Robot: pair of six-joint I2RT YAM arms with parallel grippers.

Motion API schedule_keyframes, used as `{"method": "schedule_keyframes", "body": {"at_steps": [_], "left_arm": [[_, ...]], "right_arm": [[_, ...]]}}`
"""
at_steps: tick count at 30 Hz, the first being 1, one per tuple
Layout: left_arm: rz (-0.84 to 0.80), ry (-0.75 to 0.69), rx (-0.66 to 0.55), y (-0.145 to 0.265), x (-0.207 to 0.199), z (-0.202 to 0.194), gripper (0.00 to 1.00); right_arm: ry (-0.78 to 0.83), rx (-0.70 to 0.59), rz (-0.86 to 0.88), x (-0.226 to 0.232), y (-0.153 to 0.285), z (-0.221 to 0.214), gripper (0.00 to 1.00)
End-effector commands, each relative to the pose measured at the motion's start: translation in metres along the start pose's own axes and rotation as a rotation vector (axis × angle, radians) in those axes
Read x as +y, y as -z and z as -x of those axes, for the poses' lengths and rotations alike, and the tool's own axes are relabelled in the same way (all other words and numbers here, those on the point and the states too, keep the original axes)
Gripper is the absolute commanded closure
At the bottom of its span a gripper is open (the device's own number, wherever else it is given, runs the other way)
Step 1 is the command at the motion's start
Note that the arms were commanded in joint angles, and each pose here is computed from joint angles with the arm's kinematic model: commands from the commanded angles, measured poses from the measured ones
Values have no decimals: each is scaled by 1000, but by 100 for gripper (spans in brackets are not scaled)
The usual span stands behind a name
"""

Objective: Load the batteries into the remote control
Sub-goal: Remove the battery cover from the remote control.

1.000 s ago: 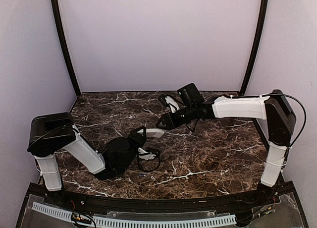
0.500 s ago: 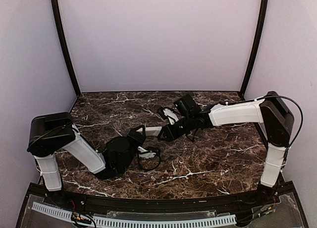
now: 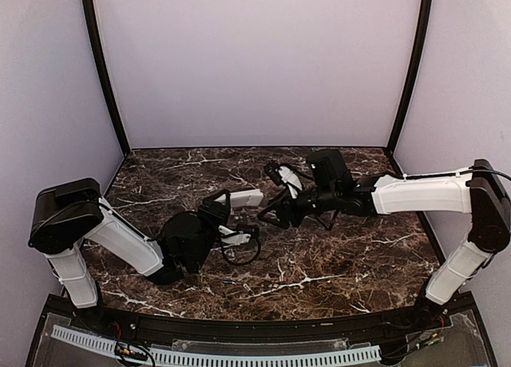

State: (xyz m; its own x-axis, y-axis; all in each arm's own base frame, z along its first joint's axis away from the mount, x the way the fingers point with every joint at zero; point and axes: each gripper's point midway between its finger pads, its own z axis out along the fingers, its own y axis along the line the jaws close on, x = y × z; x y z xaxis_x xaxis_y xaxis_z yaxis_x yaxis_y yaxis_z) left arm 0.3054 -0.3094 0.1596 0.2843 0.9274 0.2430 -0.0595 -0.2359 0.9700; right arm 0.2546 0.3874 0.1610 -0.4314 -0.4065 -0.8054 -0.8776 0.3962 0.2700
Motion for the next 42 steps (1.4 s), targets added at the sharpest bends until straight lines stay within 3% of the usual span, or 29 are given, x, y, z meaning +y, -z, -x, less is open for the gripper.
{"method": "schedule_keyframes", "body": {"at_steps": [1,7,15,24,33,42], "left_arm": [[300,337,66,15,96,-40,100],[319,353,62,18,105,-43,100],[329,368,60,20,110,-44,100],[328,376,63,20,109,-45,100],[321,368,64,19,106,-44,100],[317,368,61,19,104,-43,100]], "right_arm": [[223,-225,-33,-1,17,35,38],[386,-369,-82,-4,22,57,31],[452,-420,-52,-2,9,68,27],[463,-393,58,15,1,56,30],[578,-433,185,52,20,34,32],[561,-384,69,38,30,32,32]]}}
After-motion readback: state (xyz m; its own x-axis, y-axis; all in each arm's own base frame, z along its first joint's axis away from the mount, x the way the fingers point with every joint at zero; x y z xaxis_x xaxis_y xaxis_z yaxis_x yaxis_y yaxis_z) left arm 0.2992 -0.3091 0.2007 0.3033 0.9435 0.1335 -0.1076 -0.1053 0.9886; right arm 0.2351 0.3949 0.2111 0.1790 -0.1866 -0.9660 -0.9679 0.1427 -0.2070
